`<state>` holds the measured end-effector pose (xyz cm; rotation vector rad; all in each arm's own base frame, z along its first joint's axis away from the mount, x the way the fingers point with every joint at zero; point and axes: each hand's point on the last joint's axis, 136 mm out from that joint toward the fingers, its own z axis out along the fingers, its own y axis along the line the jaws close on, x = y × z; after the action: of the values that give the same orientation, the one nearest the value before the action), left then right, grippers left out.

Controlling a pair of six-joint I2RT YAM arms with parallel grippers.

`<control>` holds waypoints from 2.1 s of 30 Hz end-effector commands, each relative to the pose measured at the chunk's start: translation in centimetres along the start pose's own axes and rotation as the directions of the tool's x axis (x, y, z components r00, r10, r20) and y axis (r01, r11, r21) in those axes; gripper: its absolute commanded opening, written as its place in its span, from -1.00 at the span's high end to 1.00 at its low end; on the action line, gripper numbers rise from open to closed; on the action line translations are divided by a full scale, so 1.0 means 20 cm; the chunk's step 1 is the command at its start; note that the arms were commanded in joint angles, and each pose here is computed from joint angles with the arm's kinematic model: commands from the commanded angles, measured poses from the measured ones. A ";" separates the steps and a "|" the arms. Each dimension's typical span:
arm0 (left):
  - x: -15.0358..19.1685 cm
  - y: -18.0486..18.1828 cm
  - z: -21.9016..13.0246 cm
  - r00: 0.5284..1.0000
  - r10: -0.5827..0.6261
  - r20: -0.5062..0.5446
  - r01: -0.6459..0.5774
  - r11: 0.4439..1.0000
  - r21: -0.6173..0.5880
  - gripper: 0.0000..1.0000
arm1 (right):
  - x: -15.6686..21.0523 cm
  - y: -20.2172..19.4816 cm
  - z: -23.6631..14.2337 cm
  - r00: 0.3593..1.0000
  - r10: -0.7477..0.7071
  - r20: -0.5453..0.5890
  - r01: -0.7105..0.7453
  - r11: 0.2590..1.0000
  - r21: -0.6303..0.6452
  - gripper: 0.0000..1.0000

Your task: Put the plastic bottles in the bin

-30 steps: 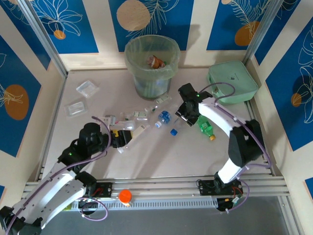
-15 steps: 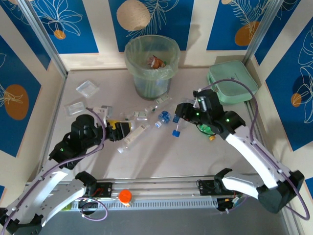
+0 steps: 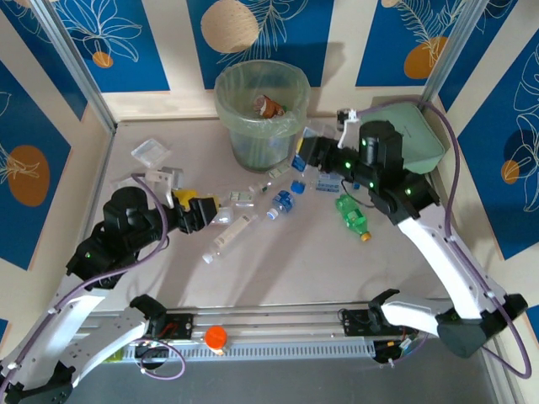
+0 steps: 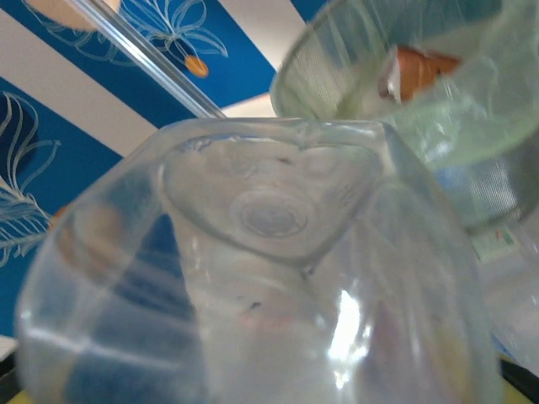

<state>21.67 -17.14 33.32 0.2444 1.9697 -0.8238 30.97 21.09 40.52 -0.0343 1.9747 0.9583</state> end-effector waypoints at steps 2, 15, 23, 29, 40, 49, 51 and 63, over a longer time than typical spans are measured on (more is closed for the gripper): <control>0.01 0.04 0.08 1.000 0.001 -0.019 -0.002 1.000 -0.029 -0.51 | -0.24 0.10 0.11 0.996 -0.040 0.084 0.046 0.996 -0.077 0.09; 0.15 0.13 0.21 0.992 0.031 -0.120 -0.038 0.997 -0.061 -0.51 | -0.71 0.08 0.69 0.993 -0.018 0.114 0.033 0.991 -0.130 0.09; 0.18 0.15 0.23 0.992 0.019 -0.121 -0.026 0.998 -0.057 -0.51 | -0.74 -0.09 1.06 0.997 0.048 0.064 -0.033 0.976 -0.215 0.10; 0.21 0.15 0.25 0.992 -0.025 -0.128 0.021 0.999 -0.031 -0.51 | -0.64 -0.18 1.26 0.999 -0.015 0.051 0.028 0.965 -0.262 0.10; 0.20 0.14 0.23 0.993 -0.023 -0.119 0.020 1.000 -0.021 -0.51 | -0.40 -0.32 1.52 1.000 -0.003 -0.027 -0.003 0.971 -0.238 0.08; 0.18 0.13 0.21 0.994 -0.011 -0.112 0.008 1.000 -0.027 -0.51 | -0.34 -0.33 1.55 0.998 -0.014 -0.055 0.002 0.975 -0.220 -0.72; 0.17 0.13 0.21 0.994 -0.008 -0.108 0.004 1.000 -0.030 -0.51 | -0.37 -0.34 1.52 0.999 -0.013 -0.046 0.003 0.978 -0.209 -0.73; 0.14 0.15 0.19 0.996 0.005 -0.094 -0.011 0.998 -0.064 -0.51 | -0.66 -0.05 1.15 0.991 -0.118 0.067 0.131 0.957 -0.257 -0.64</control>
<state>24.13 -18.46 26.59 0.2666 2.1259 -0.7839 59.89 31.83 32.69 -0.1677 1.9496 1.1330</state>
